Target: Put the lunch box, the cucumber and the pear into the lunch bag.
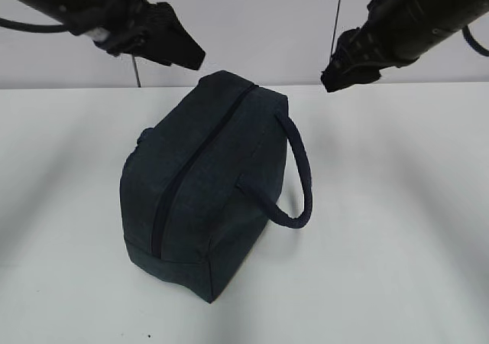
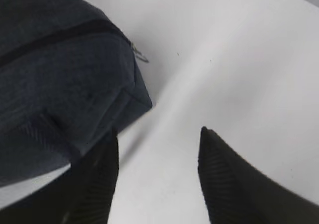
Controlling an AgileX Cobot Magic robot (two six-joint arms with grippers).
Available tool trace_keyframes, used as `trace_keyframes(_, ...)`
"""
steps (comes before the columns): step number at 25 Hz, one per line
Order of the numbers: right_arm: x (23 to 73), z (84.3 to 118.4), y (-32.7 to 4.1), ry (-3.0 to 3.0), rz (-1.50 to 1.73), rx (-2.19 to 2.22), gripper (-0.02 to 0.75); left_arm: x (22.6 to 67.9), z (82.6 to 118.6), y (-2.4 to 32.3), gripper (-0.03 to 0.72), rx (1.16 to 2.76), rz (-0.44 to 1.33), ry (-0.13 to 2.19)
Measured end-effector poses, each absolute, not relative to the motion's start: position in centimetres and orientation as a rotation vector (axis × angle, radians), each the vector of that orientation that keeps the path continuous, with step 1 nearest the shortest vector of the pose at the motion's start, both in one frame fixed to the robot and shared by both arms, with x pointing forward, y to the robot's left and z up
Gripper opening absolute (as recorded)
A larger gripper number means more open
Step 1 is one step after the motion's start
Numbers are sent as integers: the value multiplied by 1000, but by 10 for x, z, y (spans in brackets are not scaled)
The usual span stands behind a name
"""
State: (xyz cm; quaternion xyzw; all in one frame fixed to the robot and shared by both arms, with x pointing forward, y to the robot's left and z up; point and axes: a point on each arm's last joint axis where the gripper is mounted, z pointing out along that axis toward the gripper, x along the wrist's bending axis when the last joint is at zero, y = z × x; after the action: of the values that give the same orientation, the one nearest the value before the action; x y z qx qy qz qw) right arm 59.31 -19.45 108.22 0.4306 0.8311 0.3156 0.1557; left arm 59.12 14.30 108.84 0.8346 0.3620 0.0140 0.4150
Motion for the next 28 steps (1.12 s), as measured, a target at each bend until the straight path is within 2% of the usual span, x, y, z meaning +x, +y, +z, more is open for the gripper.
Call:
trace_keyframes(9,554,1108,-216,2423,631,1367,323,547,1148,181,424,2142,302,1138)
trace_keyframes(19,502,1158,-230,2334,667,1397,314,478,1196,222,424,2143,457,1394)
trace_keyframes(28,415,1213,-255,2148,750,1424,313,374,1255,263,424,1942,731,1332)
